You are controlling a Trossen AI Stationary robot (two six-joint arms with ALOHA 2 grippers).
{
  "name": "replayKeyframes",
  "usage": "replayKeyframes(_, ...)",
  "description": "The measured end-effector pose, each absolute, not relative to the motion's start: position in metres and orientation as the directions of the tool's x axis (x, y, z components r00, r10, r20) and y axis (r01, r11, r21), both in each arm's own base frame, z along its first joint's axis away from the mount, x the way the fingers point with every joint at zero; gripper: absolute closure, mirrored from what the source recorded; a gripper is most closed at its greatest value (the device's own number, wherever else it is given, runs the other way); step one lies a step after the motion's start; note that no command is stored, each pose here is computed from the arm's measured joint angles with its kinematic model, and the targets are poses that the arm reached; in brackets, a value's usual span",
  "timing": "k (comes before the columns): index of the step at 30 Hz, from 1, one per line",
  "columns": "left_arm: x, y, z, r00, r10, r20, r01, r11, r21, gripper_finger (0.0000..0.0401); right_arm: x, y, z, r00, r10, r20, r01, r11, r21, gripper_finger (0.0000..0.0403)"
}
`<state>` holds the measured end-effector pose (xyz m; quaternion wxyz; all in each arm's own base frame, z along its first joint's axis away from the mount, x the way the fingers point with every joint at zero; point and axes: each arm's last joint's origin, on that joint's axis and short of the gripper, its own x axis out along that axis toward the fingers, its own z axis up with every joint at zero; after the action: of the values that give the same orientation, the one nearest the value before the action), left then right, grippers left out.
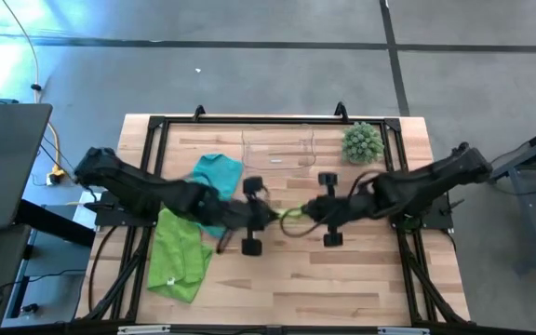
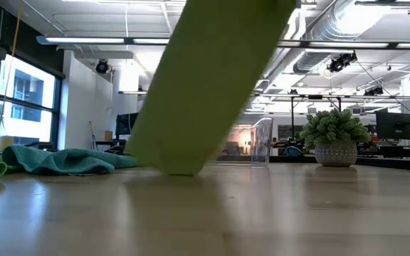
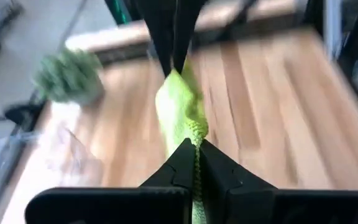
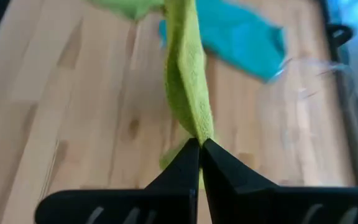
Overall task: Roll microfiber towels into tight, uniform cylinder then place into a basket
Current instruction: Roll the light green microfiber cloth
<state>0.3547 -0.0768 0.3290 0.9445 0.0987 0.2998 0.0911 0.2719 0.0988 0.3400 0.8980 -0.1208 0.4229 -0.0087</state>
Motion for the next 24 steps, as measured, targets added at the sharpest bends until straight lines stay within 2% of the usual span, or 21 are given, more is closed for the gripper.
replayKeyframes(4,0.373,-0.087,0.300,0.766,0.284,-0.576,-0.083,0.933,0.349,0.0398,0.273,0.104,0.308,0.626,-0.111,-0.772,-0.105,0.969,-0.225,0.0403)
replayKeyframes(8,0.381,-0.082,0.298,0.762,0.313,-0.566,-0.077,0.913,0.401,0.0398,0.272,0.101,0.300,0.602,-0.121,-0.789,-0.103,0.968,-0.227,0.0403)
replayKeyframes(16,0.389,-0.048,0.305,0.739,0.460,-0.492,-0.154,0.827,0.541,0.0398,0.273,0.084,0.321,0.591,-0.223,-0.775,-0.100,0.934,-0.344,0.0403)
replayKeyframes(24,0.398,-0.010,0.321,0.763,0.530,-0.371,-0.185,0.728,0.660,0.0398,0.270,0.047,0.355,0.528,-0.373,-0.763,-0.058,0.881,-0.470,0.0403)
